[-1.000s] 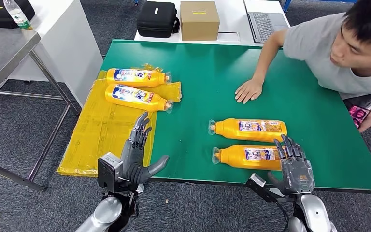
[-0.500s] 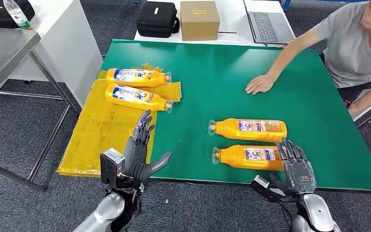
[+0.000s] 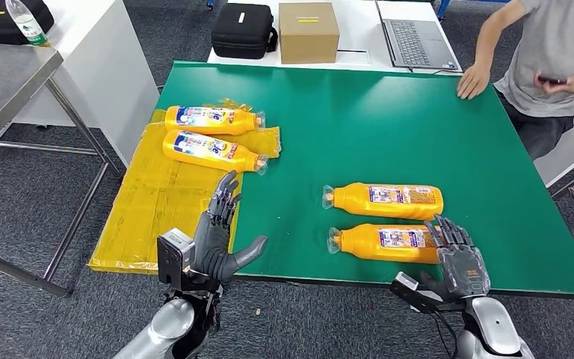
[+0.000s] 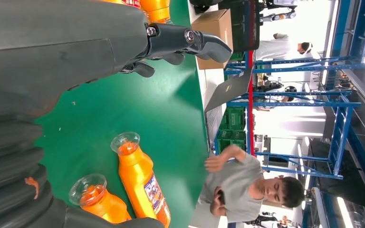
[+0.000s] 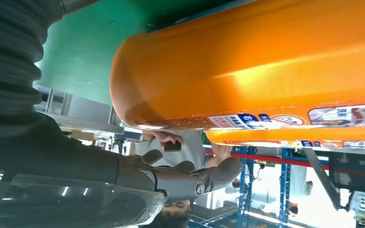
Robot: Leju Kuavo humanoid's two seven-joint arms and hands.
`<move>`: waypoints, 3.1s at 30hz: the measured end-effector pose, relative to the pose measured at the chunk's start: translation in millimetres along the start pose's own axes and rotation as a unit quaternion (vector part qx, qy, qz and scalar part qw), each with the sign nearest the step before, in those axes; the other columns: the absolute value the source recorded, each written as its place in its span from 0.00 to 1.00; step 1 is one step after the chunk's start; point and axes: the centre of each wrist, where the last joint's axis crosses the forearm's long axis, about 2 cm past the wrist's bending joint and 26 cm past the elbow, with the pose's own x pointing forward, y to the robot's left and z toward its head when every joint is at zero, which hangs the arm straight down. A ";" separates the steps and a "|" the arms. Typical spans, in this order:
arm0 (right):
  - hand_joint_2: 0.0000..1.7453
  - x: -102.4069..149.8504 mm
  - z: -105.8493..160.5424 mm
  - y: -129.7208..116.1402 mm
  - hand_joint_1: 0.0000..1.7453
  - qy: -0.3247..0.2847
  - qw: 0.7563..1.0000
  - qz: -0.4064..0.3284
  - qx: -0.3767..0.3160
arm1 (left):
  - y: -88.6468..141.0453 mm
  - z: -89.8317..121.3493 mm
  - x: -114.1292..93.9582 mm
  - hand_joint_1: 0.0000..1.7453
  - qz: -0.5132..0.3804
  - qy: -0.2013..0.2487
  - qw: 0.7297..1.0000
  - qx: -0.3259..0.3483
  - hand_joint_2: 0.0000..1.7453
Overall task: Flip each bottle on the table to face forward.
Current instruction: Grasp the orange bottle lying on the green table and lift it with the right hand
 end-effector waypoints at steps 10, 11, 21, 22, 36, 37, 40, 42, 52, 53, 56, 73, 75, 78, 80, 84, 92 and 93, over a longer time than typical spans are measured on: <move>1.00 -1.8 -4.8 -0.7 0.66 -0.014 1.000 0.005 0.015 | 0.2 -1.5 -1.8 0.00 0.000 -0.006 1.000 0.001 1.00; 1.00 -2.3 -5.3 -0.1 0.90 -0.013 1.000 0.001 0.021 | 0.1 -1.8 -2.0 0.00 0.000 -0.006 1.000 0.001 1.00; 1.00 -14.3 -18.4 4.0 1.00 -0.002 0.998 -0.030 0.058 | -0.7 -6.5 -2.8 0.00 0.002 -0.009 1.000 0.002 1.00; 1.00 -15.2 -20.1 4.0 1.00 0.000 0.998 -0.032 0.061 | -0.6 -6.6 -3.0 0.00 0.001 -0.009 1.000 0.003 1.00; 1.00 -19.7 -25.0 10.3 1.00 0.013 0.995 -0.049 0.085 | -0.4 -6.9 -3.5 0.00 0.000 -0.010 1.000 0.003 1.00; 1.00 -19.7 -25.2 10.3 1.00 0.014 0.995 -0.049 0.085 | -0.4 -6.9 -3.5 0.00 0.000 -0.010 1.000 0.003 1.00; 1.00 -19.6 -25.6 10.6 1.00 0.014 0.995 -0.050 0.086 | -0.4 -6.9 -3.6 0.00 0.000 -0.010 1.000 0.003 1.00; 1.00 -19.9 -25.7 11.0 1.00 0.015 0.995 -0.049 0.088 | -0.4 -6.9 -3.7 0.00 0.000 -0.010 1.000 0.003 1.00; 1.00 -24.9 -26.8 15.7 1.00 0.003 0.991 -0.085 0.104 | 0.0 -7.3 -4.4 0.00 -0.006 -0.014 1.000 0.011 1.00; 1.00 -24.5 -26.2 16.7 1.00 -0.001 0.989 -0.113 0.100 | 0.3 -7.3 -4.5 0.00 -0.008 -0.015 1.000 0.013 1.00; 1.00 -19.5 -21.1 22.3 1.00 -0.009 0.973 -0.219 0.071 | 1.8 -7.7 -4.6 0.00 -0.013 -0.015 1.000 0.021 1.00; 1.00 13.4 4.2 40.3 1.00 0.006 0.888 -0.460 -0.003 | 2.8 -12.6 -3.5 0.00 -0.007 -0.021 0.999 0.037 1.00; 1.00 14.7 4.2 40.3 1.00 0.009 0.888 -0.460 -0.008 | 3.0 -12.6 -3.5 0.00 -0.007 -0.021 0.999 0.039 1.00; 1.00 16.2 4.0 40.5 1.00 0.012 0.887 -0.461 -0.012 | 3.1 -12.6 -3.5 0.00 -0.007 -0.022 0.999 0.040 1.00; 1.00 16.7 3.9 40.6 1.00 0.012 0.887 -0.462 -0.012 | 3.1 -12.7 -3.5 0.00 -0.007 -0.022 0.999 0.040 1.00; 1.00 17.8 3.7 40.7 1.00 0.012 0.886 -0.463 -0.013 | 3.1 -12.7 -3.5 0.00 -0.007 -0.022 0.999 0.040 1.00; 1.00 20.9 3.4 41.2 1.00 0.023 0.880 -0.473 -0.025 | 3.4 -12.7 -3.6 0.00 -0.008 -0.023 0.999 0.042 1.00; 1.00 21.8 3.3 41.3 1.00 0.026 0.878 -0.477 -0.028 | 3.4 -12.7 -3.6 0.00 -0.008 -0.023 0.999 0.043 1.00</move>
